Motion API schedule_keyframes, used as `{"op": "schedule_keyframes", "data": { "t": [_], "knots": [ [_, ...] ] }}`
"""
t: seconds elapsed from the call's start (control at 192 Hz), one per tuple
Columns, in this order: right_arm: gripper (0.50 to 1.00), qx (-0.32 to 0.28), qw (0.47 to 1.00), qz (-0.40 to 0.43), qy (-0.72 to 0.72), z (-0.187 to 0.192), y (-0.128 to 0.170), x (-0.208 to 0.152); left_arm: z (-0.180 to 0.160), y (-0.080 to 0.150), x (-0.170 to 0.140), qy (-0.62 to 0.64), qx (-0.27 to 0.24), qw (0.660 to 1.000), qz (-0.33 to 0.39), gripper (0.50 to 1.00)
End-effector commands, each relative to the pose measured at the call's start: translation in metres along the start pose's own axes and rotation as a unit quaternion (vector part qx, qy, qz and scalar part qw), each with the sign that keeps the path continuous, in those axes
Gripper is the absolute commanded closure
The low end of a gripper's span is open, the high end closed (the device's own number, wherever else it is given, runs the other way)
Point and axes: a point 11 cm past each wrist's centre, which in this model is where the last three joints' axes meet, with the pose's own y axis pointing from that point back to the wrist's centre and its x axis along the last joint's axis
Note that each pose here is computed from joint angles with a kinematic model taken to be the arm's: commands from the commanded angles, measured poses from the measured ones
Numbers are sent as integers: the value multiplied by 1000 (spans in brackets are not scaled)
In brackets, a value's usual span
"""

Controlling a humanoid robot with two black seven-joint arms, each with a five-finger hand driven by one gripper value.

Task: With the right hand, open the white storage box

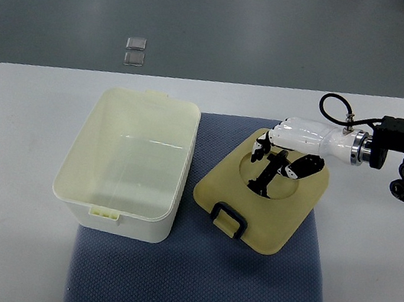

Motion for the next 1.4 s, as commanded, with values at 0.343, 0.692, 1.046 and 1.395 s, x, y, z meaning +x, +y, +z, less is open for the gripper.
{"op": "schedule_keyframes", "data": {
  "t": [0.343, 0.692, 1.046, 1.395],
  "knots": [
    [564, -19, 998, 43, -45, 10, 30, 67, -2, 0, 0, 0, 2, 1000, 0, 500],
    [566, 60, 867, 268, -416, 31, 89, 163, -2, 0, -6, 0, 2, 1000, -9, 500],
    [566, 99, 605, 433, -661, 62, 40, 105, -2, -1, -9, 0, 2, 1000, -13, 500],
    [564, 112, 425, 505, -743, 100, 23, 27, -6, 0, -8, 1, 5, 1000, -11, 500]
  ]
}}
